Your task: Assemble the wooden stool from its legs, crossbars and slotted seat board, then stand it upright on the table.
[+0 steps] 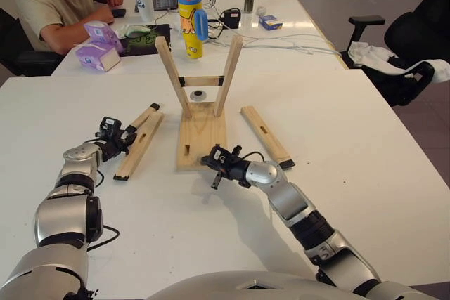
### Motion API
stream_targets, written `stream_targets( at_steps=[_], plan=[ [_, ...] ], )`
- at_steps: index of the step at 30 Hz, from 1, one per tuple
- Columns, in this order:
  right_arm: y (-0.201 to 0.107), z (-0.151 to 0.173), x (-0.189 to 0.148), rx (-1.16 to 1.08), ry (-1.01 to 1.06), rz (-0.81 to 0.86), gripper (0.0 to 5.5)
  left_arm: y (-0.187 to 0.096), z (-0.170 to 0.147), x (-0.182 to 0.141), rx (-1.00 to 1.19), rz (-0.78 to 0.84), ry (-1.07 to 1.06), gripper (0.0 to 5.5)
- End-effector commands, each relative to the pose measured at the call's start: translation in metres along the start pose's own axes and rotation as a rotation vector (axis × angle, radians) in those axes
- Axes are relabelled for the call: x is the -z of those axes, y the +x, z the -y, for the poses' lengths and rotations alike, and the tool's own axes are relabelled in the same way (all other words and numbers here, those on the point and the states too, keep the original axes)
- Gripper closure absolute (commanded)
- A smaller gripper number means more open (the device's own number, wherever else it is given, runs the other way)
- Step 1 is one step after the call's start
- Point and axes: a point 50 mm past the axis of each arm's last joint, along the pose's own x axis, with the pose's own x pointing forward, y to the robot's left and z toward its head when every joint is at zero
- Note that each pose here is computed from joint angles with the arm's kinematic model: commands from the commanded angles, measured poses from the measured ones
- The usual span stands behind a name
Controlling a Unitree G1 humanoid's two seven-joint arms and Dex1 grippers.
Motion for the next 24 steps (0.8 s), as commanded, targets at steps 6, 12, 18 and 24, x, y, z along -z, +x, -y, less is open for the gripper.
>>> stream_targets(
  at_steps=[6,12,18,24],
  plan=[
    [0.0,-0.005,0.005,-0.035,0.007,-0.032,5.5,-0.013,-0.012,0.024,-0.058,-0.117,0.035,2.95],
    [0.0,-0.009,0.005,-0.051,0.009,-0.032,5.5,-0.014,-0.008,0.032,-0.025,-0.128,0.017,2.03],
    [-0.001,-0.009,0.005,-0.076,-0.007,-0.039,5.5,-0.014,-0.006,0.034,0.011,-0.12,0.01,1.59],
    [-0.001,-0.009,0.004,-0.086,-0.023,-0.042,5.5,-0.012,-0.005,0.029,0.005,-0.085,-0.025,1.59]
  ],
)
